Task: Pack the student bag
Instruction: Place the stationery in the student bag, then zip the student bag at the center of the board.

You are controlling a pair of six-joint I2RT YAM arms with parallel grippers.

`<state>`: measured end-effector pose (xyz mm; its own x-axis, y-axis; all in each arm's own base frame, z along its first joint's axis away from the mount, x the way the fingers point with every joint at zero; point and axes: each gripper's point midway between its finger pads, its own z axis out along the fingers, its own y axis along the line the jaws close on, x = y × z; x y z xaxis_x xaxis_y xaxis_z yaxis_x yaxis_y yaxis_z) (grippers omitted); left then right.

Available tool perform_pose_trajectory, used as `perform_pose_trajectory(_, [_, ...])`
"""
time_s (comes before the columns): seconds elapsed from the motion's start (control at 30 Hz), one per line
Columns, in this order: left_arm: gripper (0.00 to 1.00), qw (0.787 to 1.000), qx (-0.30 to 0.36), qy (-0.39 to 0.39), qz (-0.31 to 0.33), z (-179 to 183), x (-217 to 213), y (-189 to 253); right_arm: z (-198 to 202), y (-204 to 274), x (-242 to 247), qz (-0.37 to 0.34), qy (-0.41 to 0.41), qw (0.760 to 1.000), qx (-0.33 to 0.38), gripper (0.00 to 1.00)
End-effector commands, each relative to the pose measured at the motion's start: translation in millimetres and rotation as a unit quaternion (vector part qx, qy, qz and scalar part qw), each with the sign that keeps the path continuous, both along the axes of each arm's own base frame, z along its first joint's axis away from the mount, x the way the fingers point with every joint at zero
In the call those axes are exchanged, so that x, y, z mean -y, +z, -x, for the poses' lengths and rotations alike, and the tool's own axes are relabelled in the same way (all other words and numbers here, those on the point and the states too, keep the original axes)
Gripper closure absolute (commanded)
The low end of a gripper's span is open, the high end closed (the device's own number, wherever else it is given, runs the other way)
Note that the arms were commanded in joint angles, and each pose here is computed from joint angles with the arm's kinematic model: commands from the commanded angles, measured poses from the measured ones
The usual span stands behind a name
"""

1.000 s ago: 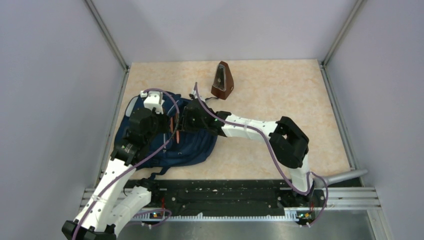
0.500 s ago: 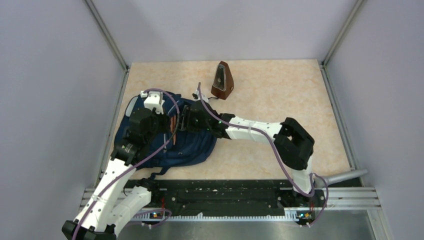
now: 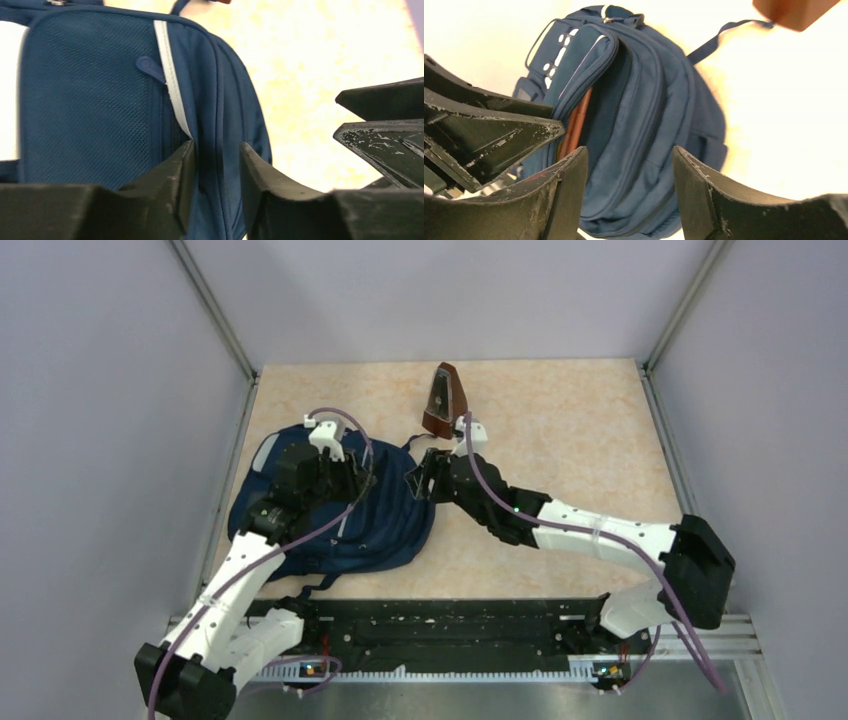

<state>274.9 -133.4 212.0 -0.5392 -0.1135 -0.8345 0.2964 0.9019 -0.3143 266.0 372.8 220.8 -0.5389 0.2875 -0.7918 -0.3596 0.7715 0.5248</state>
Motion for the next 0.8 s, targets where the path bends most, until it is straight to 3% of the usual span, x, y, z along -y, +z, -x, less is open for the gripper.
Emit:
perform_pose_trajectory(0.0, [0.51,0.990,0.024,-0.067,0.125,1,46,35,-5,17,25,0.031,-0.016,0.997,0.071,0.35])
perform_pose_trajectory(0.1, [0.33,0.990,0.028,-0.043,0.131,2,39,32,-1,11,23,0.044,0.008,0.996,0.071,0.30])
perform_pose_trajectory(0.2, [0.25,0.991,0.046,0.003,0.125,7,21,39,5,-1,11,0.043,0.041,0.997,0.056,0.29])
perform_pose_trajectory(0.53, [0.20,0.986,0.010,0.136,0.096,42,-34,14,18,-61,-19,0.025,0.093,0.994,-0.049,0.29])
perform_pose_trajectory(0.77, [0.16,0.978,-0.010,0.173,0.114,61,-47,2,25,-99,-15,0.014,0.080,0.990,-0.117,0.34])
